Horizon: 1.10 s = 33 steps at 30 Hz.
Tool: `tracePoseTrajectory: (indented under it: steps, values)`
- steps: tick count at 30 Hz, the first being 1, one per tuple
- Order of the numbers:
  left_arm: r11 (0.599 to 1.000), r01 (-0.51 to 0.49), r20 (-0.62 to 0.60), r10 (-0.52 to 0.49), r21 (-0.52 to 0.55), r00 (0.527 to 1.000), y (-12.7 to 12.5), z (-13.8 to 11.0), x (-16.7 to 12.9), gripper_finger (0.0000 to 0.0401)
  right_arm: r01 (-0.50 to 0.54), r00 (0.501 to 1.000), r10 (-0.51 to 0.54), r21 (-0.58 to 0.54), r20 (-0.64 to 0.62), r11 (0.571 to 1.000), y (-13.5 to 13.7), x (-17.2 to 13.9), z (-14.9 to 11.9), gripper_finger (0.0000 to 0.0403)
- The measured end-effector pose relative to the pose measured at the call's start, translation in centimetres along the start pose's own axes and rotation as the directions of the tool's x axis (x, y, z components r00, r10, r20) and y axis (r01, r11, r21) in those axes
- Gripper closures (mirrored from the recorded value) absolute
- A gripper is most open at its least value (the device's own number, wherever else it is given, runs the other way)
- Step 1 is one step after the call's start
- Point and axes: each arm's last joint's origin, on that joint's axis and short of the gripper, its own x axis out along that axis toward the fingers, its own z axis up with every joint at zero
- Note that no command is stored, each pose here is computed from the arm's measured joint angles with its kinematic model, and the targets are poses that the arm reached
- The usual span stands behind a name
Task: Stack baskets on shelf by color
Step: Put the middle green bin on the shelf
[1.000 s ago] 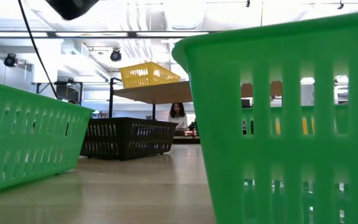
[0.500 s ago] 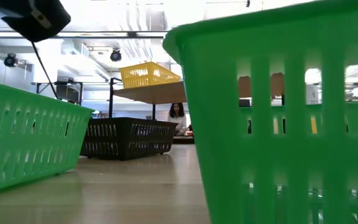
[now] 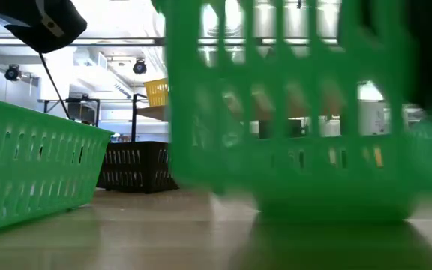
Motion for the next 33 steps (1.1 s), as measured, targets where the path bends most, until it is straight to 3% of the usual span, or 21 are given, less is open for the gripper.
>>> tracePoseTrajectory:
  steps: [11, 18, 25, 29, 33]
  values:
    - [1.0, 0.027, 0.021, -0.027, -0.011, 0.999, -0.4, 0.4, -1.1, 0.0267, -0.121, 0.986, 0.116, 0.04, 0.117, 0.992, -1.0, -10.8, 5.8, 0.0395]
    - [1.0, 0.001, 0.0, -0.001, -0.017, 1.0, 0.4, -0.5, -2.1, 0.0267, -0.192, 0.933, 0.182, 0.001, 0.309, 0.981, -3.3, -18.7, 8.7, 0.0394]
    - [0.995, -0.013, 0.008, 0.014, -0.095, 1.0, 1.0, -1.3, -2.3, 0.0267, -0.064, 0.839, 0.028, 0.048, 0.543, 0.997, -7.7, -23.8, 11.7, 0.0394]
    - [0.994, -0.013, 0.014, 0.015, -0.104, 1.0, 1.0, -1.3, -2.4, 0.0267, 0.014, 0.829, -0.062, 0.091, 0.556, 0.996, -11.4, -24.5, 14.4, 0.0394]
    - [0.992, -0.028, 0.031, 0.032, -0.121, 0.999, 1.0, -1.1, -2.5, 0.0267, 0.141, 0.855, -0.182, 0.12, 0.485, 0.983, -15.5, -24.1, 16.4, 0.0394]
